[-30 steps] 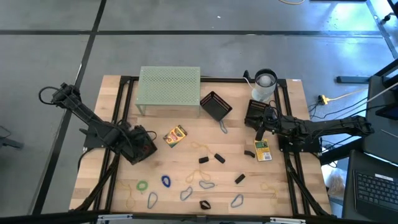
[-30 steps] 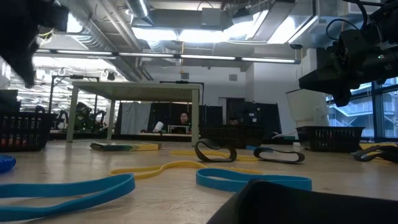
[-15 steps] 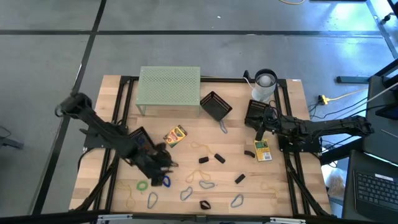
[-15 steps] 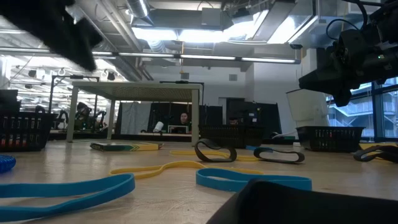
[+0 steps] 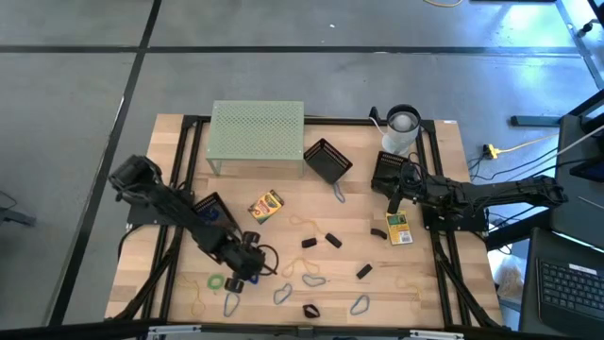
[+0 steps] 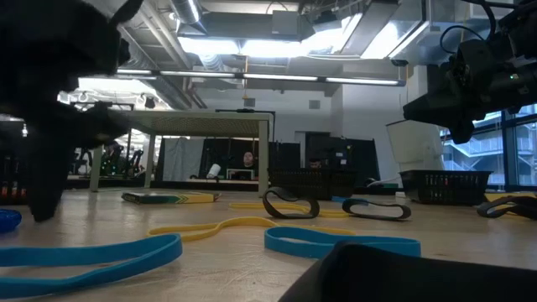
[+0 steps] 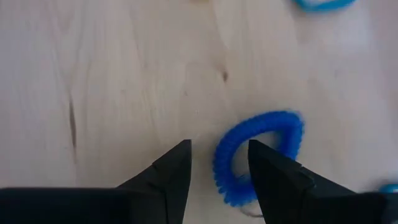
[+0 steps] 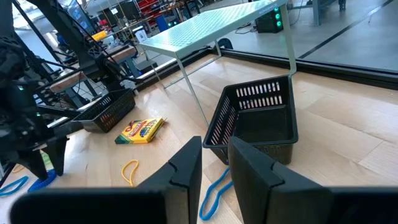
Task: Pick & Place Office Desk Supplies
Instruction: Put the blue keychain into the bottom black bin
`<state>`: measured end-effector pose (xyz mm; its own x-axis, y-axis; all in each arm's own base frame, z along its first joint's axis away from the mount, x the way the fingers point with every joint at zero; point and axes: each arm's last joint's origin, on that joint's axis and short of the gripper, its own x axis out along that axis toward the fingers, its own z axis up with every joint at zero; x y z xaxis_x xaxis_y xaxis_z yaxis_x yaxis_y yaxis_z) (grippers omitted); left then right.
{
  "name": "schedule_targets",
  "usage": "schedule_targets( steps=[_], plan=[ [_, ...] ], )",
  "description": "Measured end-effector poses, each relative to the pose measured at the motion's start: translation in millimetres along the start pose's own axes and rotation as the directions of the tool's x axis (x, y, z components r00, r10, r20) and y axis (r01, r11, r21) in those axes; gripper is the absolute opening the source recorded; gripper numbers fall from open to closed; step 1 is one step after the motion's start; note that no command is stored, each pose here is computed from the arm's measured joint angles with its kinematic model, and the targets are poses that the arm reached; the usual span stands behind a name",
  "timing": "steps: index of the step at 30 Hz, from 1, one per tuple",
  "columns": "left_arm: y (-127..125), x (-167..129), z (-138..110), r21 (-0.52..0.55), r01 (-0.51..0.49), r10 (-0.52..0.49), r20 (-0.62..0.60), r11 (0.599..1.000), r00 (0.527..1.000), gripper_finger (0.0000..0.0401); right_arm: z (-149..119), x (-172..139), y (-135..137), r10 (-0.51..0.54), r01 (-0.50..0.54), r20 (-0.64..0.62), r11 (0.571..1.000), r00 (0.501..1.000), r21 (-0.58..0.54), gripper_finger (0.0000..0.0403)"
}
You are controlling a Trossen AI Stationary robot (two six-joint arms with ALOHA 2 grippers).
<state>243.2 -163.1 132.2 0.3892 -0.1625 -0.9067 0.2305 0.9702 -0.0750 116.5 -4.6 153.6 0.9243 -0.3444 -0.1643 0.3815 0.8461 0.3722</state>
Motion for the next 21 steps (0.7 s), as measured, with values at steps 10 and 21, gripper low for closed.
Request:
schedule_targets(
  steps=[10, 21],
  plan=[
    [3, 9, -3, 0.184, -0.054, 0.06, -0.027, 0.982, 0.998, 0.0073, 0, 0, 0, 0.0, 0.0, 0.0, 1.0, 1.0, -0.002, 0.0082],
    [11, -6, 18, 0.222, -0.316, 0.262, 0.241, 0.923, 0.935, 0.0016, 0, 0, 0, 0.0, 0.0, 0.0, 1.0, 1.0, -0.002, 0.0082]
  ],
)
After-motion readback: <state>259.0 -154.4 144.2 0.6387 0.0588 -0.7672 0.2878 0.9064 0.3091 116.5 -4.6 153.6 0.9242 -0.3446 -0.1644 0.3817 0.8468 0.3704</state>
